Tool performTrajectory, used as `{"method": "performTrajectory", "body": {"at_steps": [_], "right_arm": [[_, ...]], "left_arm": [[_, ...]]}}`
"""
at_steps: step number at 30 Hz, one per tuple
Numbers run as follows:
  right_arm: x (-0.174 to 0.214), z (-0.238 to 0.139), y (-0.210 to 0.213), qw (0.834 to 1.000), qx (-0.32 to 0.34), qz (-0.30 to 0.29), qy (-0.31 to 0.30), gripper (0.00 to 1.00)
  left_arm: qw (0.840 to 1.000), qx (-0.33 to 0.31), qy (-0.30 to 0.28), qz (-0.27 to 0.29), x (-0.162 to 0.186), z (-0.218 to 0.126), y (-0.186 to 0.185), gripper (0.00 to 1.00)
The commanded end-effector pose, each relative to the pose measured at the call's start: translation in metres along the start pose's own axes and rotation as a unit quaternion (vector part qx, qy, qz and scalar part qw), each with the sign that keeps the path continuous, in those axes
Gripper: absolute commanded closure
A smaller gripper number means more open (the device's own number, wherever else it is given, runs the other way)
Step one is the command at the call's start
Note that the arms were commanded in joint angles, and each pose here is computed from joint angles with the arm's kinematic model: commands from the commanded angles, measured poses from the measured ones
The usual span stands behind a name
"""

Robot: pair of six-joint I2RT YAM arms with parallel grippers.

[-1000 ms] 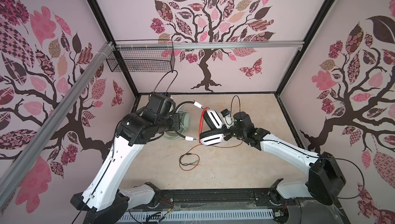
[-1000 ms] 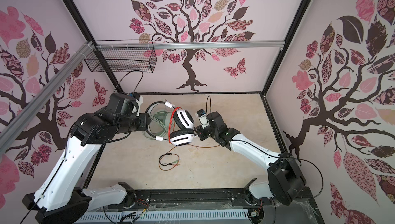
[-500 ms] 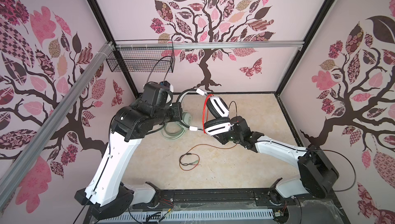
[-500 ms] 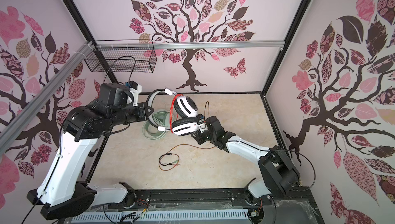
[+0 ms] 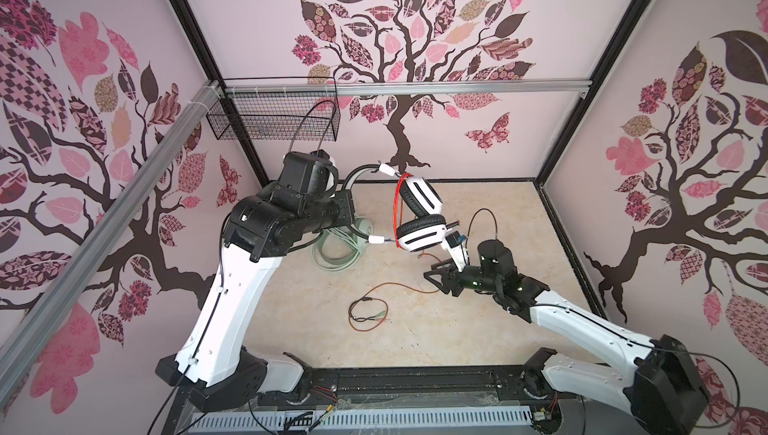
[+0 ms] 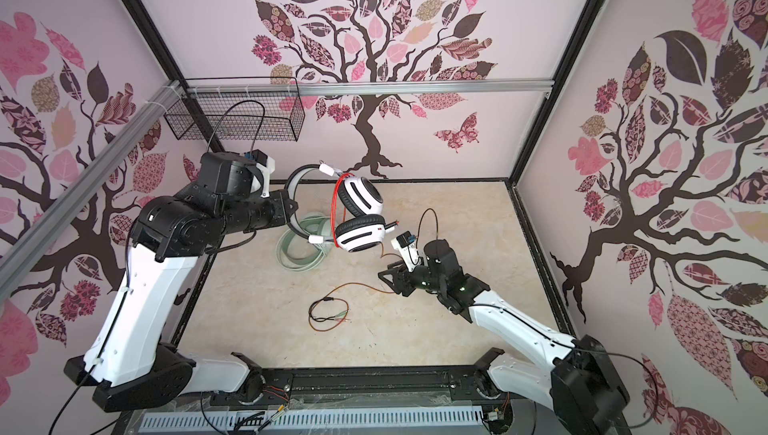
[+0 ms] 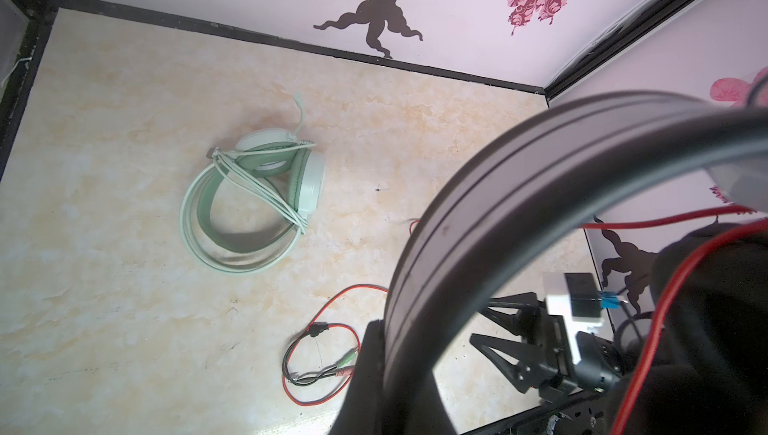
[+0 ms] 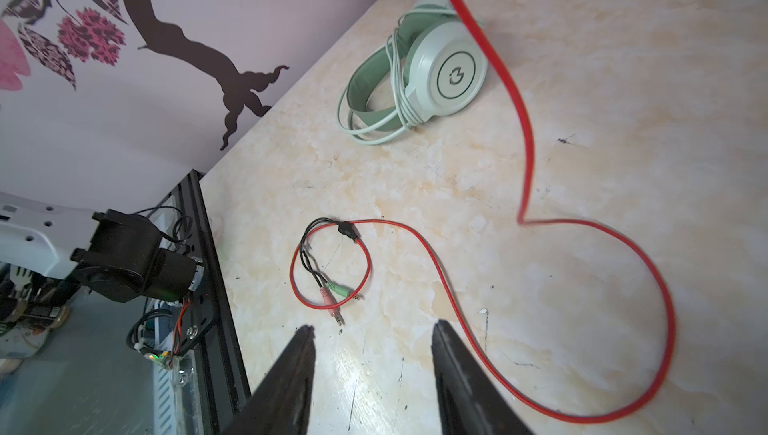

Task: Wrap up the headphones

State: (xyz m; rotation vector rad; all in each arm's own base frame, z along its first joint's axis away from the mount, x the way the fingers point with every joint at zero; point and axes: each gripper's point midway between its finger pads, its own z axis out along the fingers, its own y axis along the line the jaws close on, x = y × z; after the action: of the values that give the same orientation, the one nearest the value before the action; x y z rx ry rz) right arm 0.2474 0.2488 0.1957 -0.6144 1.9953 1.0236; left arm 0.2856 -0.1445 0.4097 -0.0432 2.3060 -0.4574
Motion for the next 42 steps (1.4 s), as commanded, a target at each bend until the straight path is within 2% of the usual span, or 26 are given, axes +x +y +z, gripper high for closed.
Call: {"method": "performTrajectory", "body": {"at_steps": [1, 4, 7, 10, 14, 21, 27, 28, 29, 31, 33, 37, 42], "right_arm": [[-0.012, -0.021, -0.011, 0.998, -0.009, 0.047, -0.043, 0.44], [-0.016, -0.023, -0.024, 0.998, 0.015, 0.048, -0.049, 0.29], [-0.016, -0.012, -0.030, 0.998, 0.013, 0.053, -0.032, 0.20], [-0.016, -0.001, -0.043, 0.998, 0.026, 0.045, -0.041, 0.15], [-0.018, 0.020, -0.065, 0.998, 0.046, 0.020, -0.045, 0.14], [-0.027, 0.072, -0.077, 0.998, 0.019, -0.004, -0.060, 0.16], [-0.047, 0.102, -0.097, 0.994, 0.056, -0.029, -0.088, 0.17], [-0.048, 0.106, -0.099, 0.994, 0.055, -0.028, -0.087, 0.20], [-0.047, 0.110, -0.101, 0.995, 0.052, -0.024, -0.084, 0.30], [-0.044, 0.114, -0.100, 0.996, 0.040, -0.016, -0.082, 0.67], [-0.036, 0.111, -0.096, 0.996, 0.027, 0.000, -0.086, 0.79], [-0.019, 0.101, -0.080, 0.997, 0.008, 0.022, -0.077, 0.82], [0.005, 0.093, -0.039, 0.999, 0.003, 0.031, -0.016, 0.85]], "left_arm": [[0.998, 0.037, -0.043, -0.022, -0.021, -0.018, -0.013, 1.00], [0.998, 0.041, -0.044, -0.022, -0.021, -0.020, -0.015, 1.00], [0.998, 0.044, -0.045, -0.021, -0.021, -0.021, -0.016, 1.00], [0.998, 0.046, -0.046, -0.020, -0.022, -0.022, -0.016, 1.00], [0.998, 0.047, -0.047, -0.021, -0.023, -0.022, -0.017, 1.00], [0.997, 0.051, -0.048, -0.021, -0.024, -0.024, -0.018, 1.00], [0.997, 0.053, -0.043, -0.021, -0.023, -0.020, -0.020, 1.00], [0.997, 0.052, -0.044, -0.022, -0.024, -0.020, -0.019, 1.00], [0.997, 0.051, -0.044, -0.022, -0.024, -0.020, -0.019, 1.00], [0.997, 0.049, -0.046, -0.025, -0.026, -0.020, -0.018, 1.00], [0.997, 0.047, -0.048, -0.030, -0.030, -0.019, -0.017, 1.00], [0.995, 0.057, -0.050, -0.070, -0.043, -0.013, -0.010, 1.00], [0.984, 0.059, -0.051, -0.157, -0.061, 0.010, 0.011, 1.00]]}}
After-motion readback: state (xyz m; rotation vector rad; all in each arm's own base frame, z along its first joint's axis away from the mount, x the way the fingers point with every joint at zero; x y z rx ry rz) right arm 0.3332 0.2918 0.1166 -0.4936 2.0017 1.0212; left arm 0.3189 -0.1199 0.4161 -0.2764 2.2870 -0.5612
